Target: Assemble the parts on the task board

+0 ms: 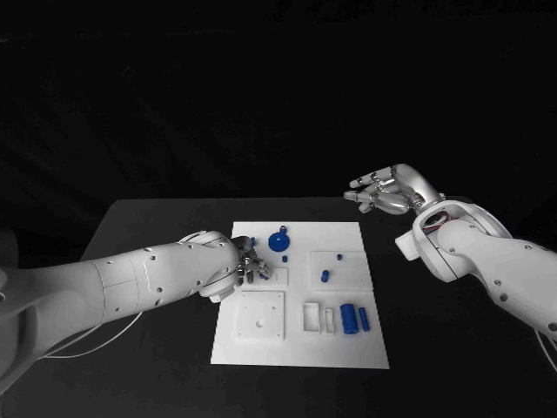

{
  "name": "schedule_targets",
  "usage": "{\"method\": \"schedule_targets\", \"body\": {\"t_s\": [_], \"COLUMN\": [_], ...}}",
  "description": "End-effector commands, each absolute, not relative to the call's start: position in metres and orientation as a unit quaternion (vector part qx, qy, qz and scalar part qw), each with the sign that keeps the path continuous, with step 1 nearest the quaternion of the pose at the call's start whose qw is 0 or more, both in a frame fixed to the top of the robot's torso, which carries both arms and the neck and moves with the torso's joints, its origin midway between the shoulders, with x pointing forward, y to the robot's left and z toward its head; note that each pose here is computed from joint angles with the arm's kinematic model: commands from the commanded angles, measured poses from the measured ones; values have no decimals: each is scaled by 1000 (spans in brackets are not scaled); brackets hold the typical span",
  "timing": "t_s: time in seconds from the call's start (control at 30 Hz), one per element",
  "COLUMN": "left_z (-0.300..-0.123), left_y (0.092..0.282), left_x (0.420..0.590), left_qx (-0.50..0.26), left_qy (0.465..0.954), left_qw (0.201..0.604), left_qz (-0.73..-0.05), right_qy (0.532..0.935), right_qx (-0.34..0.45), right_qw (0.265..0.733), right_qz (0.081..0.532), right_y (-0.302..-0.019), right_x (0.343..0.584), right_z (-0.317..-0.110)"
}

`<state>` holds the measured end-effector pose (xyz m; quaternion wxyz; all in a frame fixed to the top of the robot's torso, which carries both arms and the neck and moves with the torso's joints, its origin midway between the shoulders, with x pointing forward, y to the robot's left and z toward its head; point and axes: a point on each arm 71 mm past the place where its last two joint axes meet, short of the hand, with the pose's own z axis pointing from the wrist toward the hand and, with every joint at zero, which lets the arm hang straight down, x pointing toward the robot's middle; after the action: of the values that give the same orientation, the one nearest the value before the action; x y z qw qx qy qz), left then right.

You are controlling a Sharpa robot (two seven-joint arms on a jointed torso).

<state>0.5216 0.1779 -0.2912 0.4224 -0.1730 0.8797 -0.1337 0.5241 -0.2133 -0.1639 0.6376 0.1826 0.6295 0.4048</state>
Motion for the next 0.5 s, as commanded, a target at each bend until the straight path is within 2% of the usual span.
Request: {"method": "schedule_targets", "body": {"t_s": [0.03, 0.5], "left_z": [-299, -298], "left_y": [177, 178], "left_x": [516, 516], "left_qx": [-163, -163], "left_qy": [893, 892], "left_qw": [402, 405], "left_qz": [-122, -119], "right_qy": [632, 632], "right_qx": [184, 187], "right_qw": [628, 627], "right_qz": [415, 415], "right_y": [-212, -212], "right_x": [524, 524], "right_z": [-165, -165]}}
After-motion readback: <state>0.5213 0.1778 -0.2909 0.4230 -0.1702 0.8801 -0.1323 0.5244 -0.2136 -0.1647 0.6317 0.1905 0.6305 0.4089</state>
